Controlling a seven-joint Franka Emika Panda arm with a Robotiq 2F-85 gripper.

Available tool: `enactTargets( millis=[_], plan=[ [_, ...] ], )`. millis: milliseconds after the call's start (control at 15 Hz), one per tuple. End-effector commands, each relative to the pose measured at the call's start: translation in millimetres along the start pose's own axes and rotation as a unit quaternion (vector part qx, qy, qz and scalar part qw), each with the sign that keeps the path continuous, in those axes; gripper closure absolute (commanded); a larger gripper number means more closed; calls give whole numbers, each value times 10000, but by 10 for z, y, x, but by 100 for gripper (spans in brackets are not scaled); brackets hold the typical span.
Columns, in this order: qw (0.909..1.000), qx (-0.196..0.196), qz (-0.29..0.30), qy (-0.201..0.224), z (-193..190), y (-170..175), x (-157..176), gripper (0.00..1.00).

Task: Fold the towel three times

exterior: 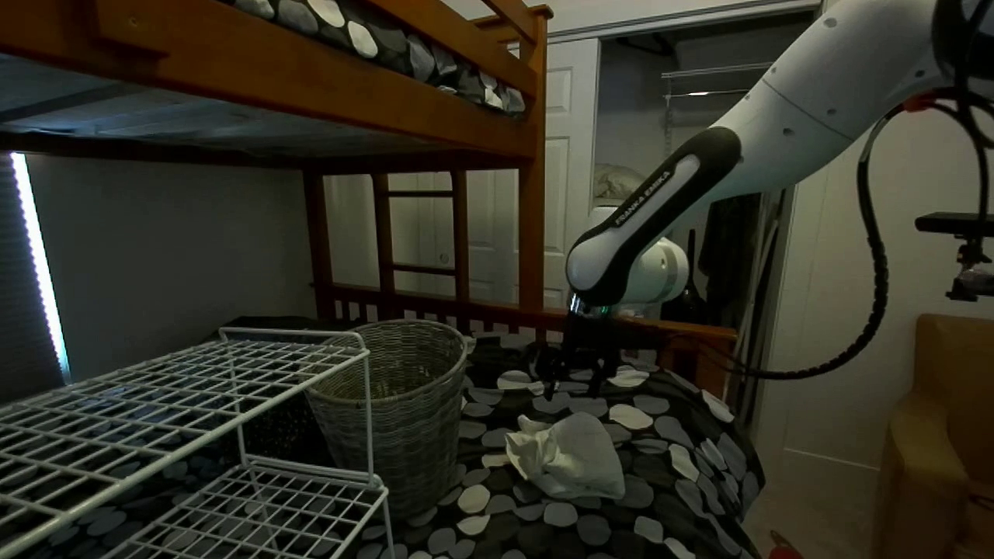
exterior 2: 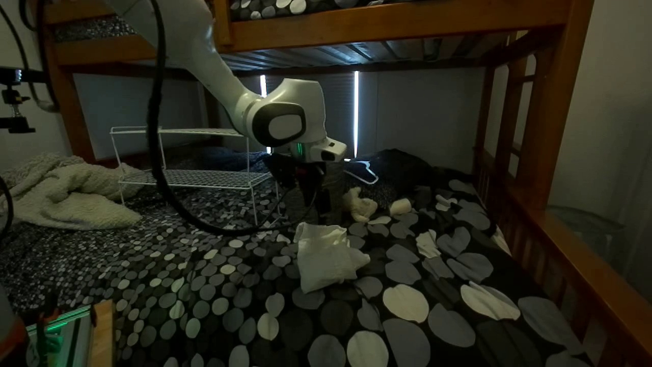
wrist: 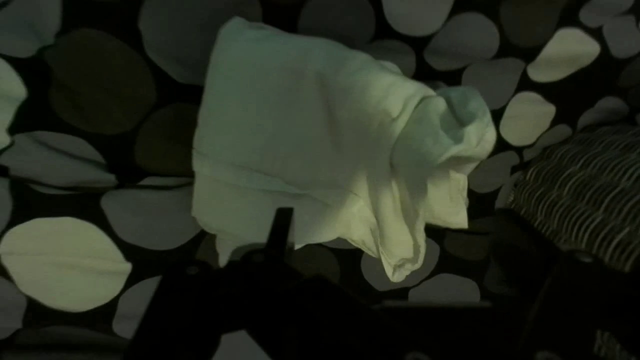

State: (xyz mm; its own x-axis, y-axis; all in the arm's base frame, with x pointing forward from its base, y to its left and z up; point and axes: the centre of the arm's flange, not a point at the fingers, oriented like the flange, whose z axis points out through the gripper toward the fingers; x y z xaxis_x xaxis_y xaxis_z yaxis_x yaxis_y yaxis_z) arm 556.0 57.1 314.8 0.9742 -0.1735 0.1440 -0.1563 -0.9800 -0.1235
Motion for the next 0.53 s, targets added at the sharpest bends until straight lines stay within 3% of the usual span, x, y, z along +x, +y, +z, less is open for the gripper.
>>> enactTargets(
  millis=[0,267,467],
  plan=[
    [9958,-691,-570,173,-499,43,-563,0],
    [9849,-1243,-916,782,-930,94,-801,0],
    [9807,-1329,-979,1044,-1244,162,-956,0]
  ],
)
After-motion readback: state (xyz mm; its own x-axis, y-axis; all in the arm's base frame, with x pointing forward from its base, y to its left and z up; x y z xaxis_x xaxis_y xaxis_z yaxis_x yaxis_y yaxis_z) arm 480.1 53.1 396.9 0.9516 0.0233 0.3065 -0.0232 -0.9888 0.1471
